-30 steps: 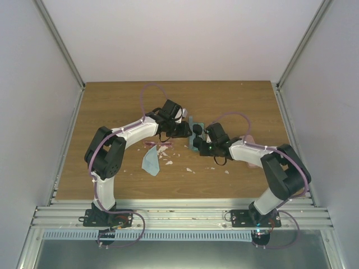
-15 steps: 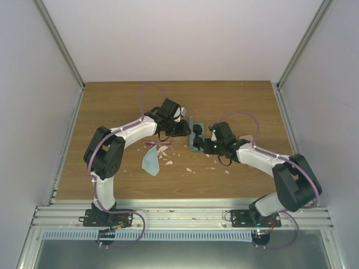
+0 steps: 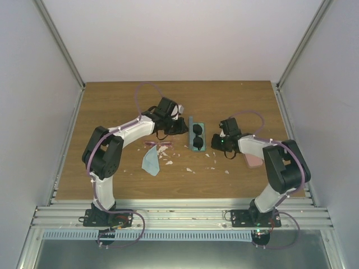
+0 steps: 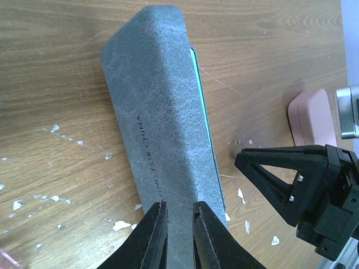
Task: Organize the sunglasses
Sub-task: Close the sunglasses case at the center of the board, then move the sunglasses case at the center of the board.
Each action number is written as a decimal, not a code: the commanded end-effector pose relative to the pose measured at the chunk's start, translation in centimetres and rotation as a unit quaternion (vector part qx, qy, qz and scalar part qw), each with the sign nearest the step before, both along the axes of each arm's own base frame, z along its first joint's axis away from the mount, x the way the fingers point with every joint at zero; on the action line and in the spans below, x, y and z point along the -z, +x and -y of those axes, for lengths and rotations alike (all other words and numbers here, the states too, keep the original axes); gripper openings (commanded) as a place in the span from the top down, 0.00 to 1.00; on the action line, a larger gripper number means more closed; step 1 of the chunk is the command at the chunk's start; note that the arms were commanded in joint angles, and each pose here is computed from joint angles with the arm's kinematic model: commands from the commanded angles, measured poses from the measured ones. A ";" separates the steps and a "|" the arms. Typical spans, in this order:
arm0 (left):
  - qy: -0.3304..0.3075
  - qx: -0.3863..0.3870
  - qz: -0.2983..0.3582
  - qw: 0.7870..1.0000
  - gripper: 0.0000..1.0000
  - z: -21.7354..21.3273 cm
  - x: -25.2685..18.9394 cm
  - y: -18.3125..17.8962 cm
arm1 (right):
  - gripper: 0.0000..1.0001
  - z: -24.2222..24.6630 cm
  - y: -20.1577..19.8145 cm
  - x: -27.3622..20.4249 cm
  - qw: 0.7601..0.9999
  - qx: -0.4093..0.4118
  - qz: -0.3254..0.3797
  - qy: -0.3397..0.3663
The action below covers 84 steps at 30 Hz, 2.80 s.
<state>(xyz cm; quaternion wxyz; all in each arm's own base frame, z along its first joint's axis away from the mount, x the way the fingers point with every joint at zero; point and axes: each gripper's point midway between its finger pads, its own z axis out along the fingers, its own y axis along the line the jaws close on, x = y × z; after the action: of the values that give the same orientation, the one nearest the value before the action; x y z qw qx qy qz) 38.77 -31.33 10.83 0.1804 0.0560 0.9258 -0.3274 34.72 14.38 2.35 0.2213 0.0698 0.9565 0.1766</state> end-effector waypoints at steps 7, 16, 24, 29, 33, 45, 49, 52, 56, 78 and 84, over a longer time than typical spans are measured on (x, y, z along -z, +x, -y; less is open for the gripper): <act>-0.065 0.062 -0.029 0.996 0.77 3.2 1.5 -0.3 | 0.91 -2.8 2.0 0.7 0.998 -0.052 0.002 0.045; -0.070 0.082 -0.071 0.992 0.66 4.4 4.2 -1.1 | 0.92 -4.8 1.9 1.6 0.992 -0.079 -0.024 0.093; -0.037 0.085 -0.094 0.991 0.59 4.6 6.5 -1.4 | 0.89 -5.2 1.9 1.7 0.991 -0.083 -0.029 0.100; -0.011 0.074 -0.096 0.993 0.59 4.0 7.2 -1.2 | 0.87 -3.8 2.0 1.8 0.996 -0.053 -0.026 0.069; -0.004 0.073 -0.084 0.994 0.59 3.9 6.5 -0.8 | 0.83 -2.0 2.6 -0.4 0.999 -0.022 0.005 0.028; 0.024 -0.074 0.116 0.990 0.42 -2.0 -6.3 2.0 | 0.12 -4.2 2.2 -6.4 0.989 -0.060 0.092 -0.102; 0.029 -0.130 0.144 0.981 0.34 -5.6 -8.4 0.8 | 0.00 -6.2 2.1 -4.9 0.984 -0.074 0.077 -0.143; 0.023 -0.156 0.155 0.975 0.30 -7.8 -9.6 -0.3 | 0.00 -6.6 2.0 -3.2 0.981 -0.069 0.058 -0.172; 0.013 -0.171 0.162 0.972 0.19 -9.6 -10.6 -1.6 | 0.00 -7.1 1.7 -1.5 0.981 -0.071 0.038 -0.176; 0.011 -0.166 0.149 0.975 0.17 -10.9 -9.7 -2.0 | 0.39 -6.1 3.5 -0.6 0.978 -0.074 0.013 -0.192; 0.016 -0.163 0.139 0.977 0.17 -11.0 -9.0 -2.1 | 0.39 -1.4 8.5 -2.4 0.980 -0.042 0.047 -0.190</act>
<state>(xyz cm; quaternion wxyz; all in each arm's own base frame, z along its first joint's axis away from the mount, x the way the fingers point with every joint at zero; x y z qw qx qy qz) 36.41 -20.46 19.78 0.3508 -0.0524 0.8966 -0.2652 38.80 19.42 2.80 0.2213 -0.0410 0.9741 0.0208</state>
